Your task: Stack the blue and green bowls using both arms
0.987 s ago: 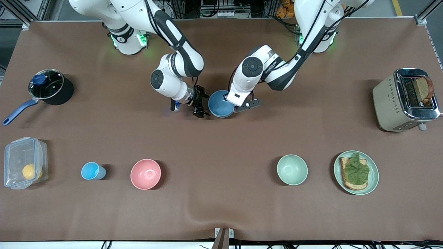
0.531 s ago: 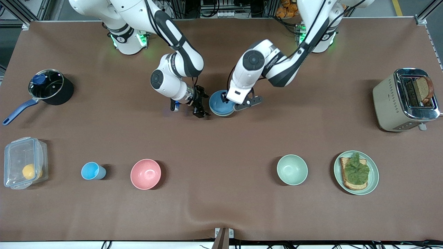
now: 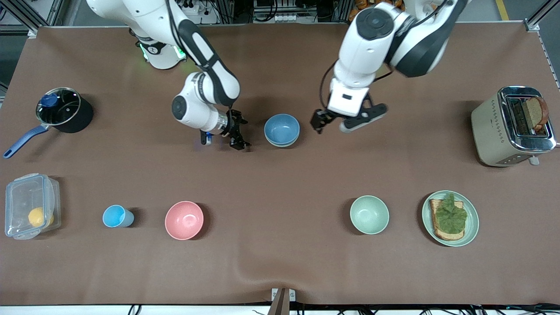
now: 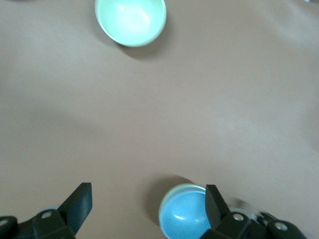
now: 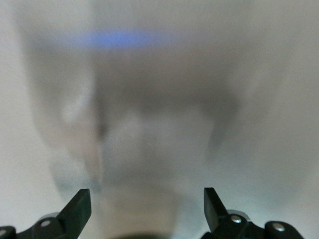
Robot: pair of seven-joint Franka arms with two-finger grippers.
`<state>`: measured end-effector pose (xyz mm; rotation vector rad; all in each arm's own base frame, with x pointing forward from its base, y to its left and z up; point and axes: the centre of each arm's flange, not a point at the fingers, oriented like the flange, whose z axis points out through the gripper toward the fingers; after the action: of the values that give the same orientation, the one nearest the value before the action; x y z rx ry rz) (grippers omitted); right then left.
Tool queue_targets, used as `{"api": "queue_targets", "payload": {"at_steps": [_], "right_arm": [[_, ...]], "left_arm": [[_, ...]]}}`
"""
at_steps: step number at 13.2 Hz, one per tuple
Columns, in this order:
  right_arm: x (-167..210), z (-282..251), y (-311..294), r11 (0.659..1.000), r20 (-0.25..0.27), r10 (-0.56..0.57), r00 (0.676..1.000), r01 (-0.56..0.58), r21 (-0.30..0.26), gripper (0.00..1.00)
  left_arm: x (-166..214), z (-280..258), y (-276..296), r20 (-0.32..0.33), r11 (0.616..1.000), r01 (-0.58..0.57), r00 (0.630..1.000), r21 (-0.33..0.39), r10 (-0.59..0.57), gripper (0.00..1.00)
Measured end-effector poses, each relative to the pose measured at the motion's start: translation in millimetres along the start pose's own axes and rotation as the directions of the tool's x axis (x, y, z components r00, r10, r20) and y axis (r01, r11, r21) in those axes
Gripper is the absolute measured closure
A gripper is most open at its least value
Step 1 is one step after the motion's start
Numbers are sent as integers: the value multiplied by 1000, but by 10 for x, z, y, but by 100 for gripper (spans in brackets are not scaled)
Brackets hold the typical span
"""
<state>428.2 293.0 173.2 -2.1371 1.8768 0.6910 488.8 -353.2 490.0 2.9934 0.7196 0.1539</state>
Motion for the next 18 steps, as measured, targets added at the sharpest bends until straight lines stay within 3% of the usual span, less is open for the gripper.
{"api": "queue_targets", "payload": {"at_steps": [3, 7, 10, 14, 17, 18], "right_arm": [[428, -725, -87, 985, -33, -75, 997, 69, -155, 0], [938, -1487, -99, 938, -171, -200, 965, 139, -316, 0], [1006, -1794, -181, 915, -196, -257, 946, 173, -366, 0], [1194, -2251, -265, 881, -187, -338, 922, 240, -409, 0], [1391, -2692, -340, 833, -165, -451, 877, 347, -431, 0], [1541, -2930, -361, 808, -133, -501, 855, 407, -426, 0]], "left_arm": [[510, -365, -198, -15, 1000, 8, 1000, 16, -7, 0], [1154, -757, -570, -28, 998, -60, 998, 20, 61, 0], [1435, -949, -819, -13, 988, -150, 988, 43, 151, 0], [1902, -1173, -1418, 23, 970, -240, 971, 31, 239, 0], [2013, -1405, -1806, 37, 946, -321, 947, 45, 319, 0], [2022, -1464, -1903, 45, 938, -343, 939, 48, 341, 0]]}}
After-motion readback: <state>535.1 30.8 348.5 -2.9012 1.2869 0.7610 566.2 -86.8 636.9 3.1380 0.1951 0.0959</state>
